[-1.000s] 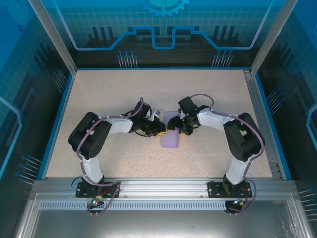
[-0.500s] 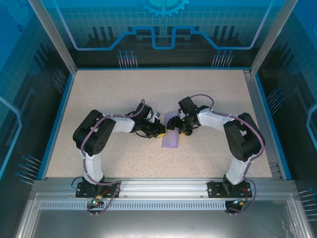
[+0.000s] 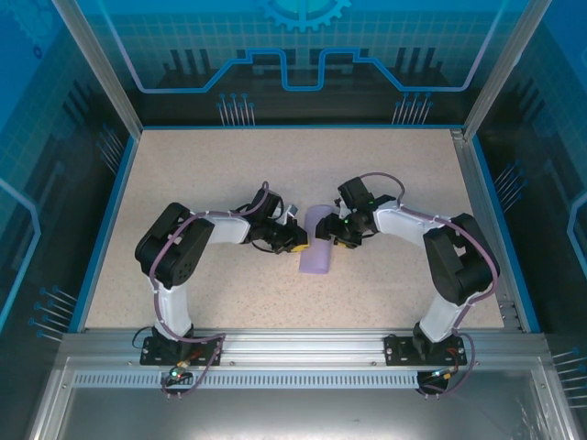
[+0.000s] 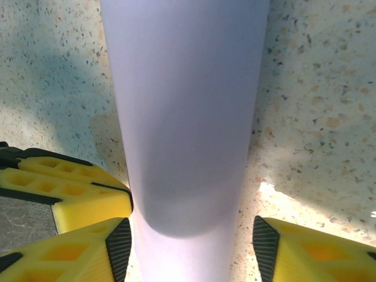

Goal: Fold a paper plane with a square sheet of paper (pick it up from the middle)
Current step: Hold the square sheet of paper at the center of the table.

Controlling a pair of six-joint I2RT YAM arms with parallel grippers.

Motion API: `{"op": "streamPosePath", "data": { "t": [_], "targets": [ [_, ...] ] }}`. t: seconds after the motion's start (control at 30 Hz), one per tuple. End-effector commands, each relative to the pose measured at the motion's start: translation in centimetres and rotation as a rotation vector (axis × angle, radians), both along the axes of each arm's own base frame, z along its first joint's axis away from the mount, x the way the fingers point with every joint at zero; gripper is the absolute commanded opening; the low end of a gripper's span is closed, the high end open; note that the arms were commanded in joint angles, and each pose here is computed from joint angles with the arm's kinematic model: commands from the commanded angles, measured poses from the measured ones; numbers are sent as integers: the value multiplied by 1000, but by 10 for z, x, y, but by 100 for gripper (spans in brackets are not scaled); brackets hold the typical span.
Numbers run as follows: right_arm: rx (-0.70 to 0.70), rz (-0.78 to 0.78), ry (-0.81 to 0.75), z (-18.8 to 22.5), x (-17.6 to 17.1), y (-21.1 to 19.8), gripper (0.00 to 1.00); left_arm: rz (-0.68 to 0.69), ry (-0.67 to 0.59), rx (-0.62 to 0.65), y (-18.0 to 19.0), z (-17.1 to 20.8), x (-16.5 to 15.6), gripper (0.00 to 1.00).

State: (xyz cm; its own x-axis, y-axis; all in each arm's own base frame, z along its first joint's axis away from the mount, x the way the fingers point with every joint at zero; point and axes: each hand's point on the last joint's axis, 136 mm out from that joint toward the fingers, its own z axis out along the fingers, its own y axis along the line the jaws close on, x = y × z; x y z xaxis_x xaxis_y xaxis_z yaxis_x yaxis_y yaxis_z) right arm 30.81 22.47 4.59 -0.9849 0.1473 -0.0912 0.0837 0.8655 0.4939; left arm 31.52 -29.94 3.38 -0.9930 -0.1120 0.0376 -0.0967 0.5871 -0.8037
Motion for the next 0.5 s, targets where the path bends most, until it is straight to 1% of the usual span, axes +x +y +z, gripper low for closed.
{"op": "streamPosePath", "data": {
  "t": [0.0,0.07,0.13,0.17,0.2,0.23,0.3,0.37,0.47],
  "targets": [
    [-61,0,47,-16,-8,-12,55,-14,3,4,-3,1,-1,14],
    [-75,5,57,-21,-9,-14,54,-15,-16,-7,-3,9,-1,17],
    [-70,15,62,-24,-10,-13,54,7,-58,11,2,19,0,20],
    [-71,18,65,-25,-11,-12,54,25,-89,25,7,26,1,24],
    [-74,17,68,-26,-11,-13,54,52,-118,51,13,31,3,31],
    [-83,15,69,-27,-10,-15,55,79,-149,86,20,37,4,34],
    [-98,10,73,-28,-10,-17,55,126,-193,140,33,46,5,32],
    [-111,4,80,-29,-10,-18,56,176,-222,206,48,51,7,35],
    [-127,-14,87,-31,-10,-21,57,216,-242,259,63,56,8,37]
  ]
}}
